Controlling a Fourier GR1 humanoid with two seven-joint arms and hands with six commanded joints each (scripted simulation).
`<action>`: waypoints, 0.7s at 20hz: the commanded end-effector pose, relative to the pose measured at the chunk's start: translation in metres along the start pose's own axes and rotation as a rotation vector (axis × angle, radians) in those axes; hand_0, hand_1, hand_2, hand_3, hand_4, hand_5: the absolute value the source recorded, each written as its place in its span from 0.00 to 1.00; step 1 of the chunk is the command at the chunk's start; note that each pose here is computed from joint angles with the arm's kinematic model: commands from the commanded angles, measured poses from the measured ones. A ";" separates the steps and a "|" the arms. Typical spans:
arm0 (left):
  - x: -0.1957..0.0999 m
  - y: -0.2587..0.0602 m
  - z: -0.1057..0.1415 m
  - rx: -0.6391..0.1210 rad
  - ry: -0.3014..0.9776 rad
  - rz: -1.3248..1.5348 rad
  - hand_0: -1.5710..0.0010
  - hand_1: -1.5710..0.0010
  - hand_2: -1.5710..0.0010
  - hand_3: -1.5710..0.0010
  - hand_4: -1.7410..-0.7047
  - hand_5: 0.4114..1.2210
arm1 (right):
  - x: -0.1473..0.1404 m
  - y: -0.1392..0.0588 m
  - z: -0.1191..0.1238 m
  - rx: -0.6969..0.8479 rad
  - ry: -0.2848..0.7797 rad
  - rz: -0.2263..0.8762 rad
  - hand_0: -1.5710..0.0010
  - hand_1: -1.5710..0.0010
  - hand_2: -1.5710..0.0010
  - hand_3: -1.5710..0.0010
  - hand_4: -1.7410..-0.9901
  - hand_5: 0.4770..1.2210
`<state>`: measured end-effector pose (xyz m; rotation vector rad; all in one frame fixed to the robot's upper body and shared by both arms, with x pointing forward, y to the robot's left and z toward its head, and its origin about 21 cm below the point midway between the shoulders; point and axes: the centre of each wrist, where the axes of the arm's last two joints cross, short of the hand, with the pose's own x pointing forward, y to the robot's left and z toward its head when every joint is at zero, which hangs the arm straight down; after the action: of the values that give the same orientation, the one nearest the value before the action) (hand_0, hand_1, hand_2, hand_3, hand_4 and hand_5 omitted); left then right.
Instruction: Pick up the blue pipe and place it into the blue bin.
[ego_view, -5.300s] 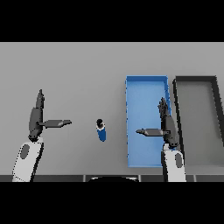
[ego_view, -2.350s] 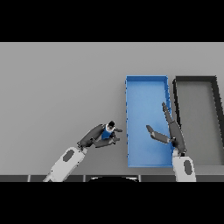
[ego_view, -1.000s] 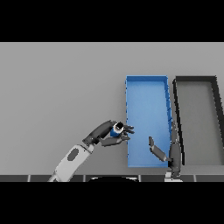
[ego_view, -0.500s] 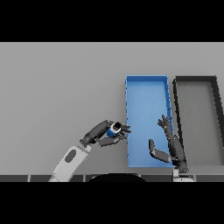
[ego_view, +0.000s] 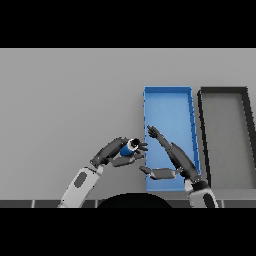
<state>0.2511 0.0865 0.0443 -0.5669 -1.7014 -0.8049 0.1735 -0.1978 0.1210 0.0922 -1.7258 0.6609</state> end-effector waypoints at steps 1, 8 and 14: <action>0.001 -0.002 0.001 -0.003 -0.007 0.001 0.00 0.00 0.00 0.00 0.26 1.00 | 0.005 0.002 -0.005 0.035 -0.014 -0.024 1.00 1.00 1.00 1.00 0.68 0.06; 0.002 0.004 -0.001 -0.028 -0.012 0.032 0.00 0.00 0.00 0.00 0.26 1.00 | 0.019 0.011 -0.052 0.191 -0.037 -0.008 1.00 1.00 1.00 1.00 0.73 0.05; -0.003 0.004 -0.003 -0.057 -0.020 0.049 0.00 0.00 0.00 0.00 0.27 1.00 | 0.039 0.012 -0.078 0.270 -0.089 -0.003 0.98 0.93 0.92 0.97 0.69 0.05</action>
<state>0.2565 0.0873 0.0428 -0.6550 -1.6788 -0.8200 0.2261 -0.1397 0.1611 0.3147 -1.7122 0.8955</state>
